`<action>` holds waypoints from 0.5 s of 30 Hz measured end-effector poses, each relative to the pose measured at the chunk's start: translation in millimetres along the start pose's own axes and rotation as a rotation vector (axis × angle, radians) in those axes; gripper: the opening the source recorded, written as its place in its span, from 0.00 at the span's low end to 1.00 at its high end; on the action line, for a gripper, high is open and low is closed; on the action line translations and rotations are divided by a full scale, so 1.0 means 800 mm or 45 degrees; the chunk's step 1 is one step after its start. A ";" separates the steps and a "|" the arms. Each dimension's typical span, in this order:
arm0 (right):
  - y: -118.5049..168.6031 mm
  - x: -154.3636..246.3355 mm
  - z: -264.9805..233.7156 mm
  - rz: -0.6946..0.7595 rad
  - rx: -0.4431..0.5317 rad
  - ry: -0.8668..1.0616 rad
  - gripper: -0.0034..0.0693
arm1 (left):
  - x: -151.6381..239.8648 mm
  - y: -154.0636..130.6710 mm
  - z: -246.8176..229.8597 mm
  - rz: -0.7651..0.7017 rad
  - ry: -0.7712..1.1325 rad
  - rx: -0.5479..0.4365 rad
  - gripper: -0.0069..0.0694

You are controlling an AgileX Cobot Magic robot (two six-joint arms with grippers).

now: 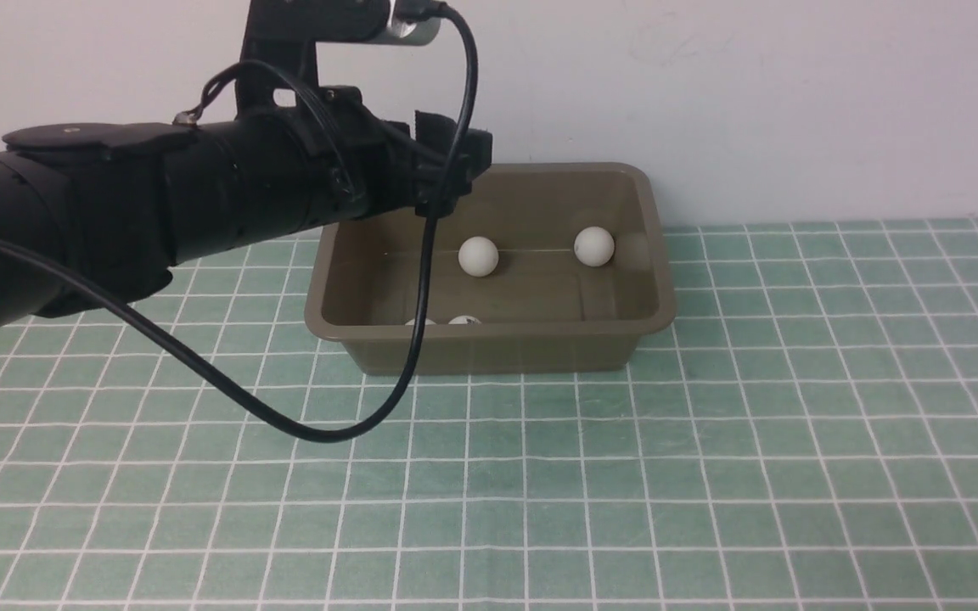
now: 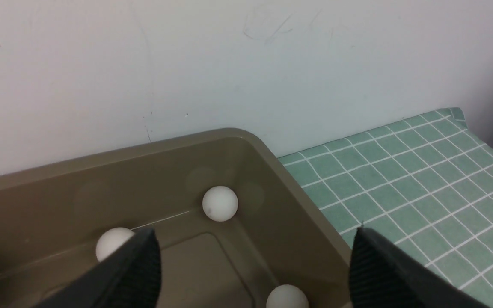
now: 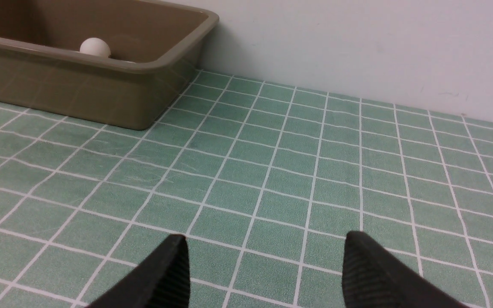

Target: Put the table tennis balls in the box on the green coffee tablecloth.

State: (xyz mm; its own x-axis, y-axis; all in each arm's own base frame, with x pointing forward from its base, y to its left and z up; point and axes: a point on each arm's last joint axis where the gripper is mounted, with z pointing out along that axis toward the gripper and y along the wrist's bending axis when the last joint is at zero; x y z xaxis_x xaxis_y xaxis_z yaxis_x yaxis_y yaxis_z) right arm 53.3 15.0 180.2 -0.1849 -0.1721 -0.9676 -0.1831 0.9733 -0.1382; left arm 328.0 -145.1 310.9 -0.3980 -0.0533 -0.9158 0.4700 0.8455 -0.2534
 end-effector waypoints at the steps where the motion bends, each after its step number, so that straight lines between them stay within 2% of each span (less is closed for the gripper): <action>1: 0.000 0.000 0.000 0.000 0.000 0.000 0.65 | 0.000 0.000 0.000 0.013 0.000 0.002 0.79; 10: 0.000 0.000 0.000 0.001 -0.001 0.000 0.65 | -0.012 -0.003 -0.001 0.274 -0.037 0.009 0.79; 15: 0.000 0.000 0.000 0.001 -0.001 0.001 0.65 | -0.025 -0.003 -0.014 0.389 -0.078 -0.058 0.79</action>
State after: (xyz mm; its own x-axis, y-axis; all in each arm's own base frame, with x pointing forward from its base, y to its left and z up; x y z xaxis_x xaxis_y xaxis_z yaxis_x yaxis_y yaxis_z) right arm 53.3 15.1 180.1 -0.1857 -0.1714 -0.9675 -0.1838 0.9733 -0.1371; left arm 325.9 -139.7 333.1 -0.1950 0.1761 -0.9649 0.5243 0.8501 0.0492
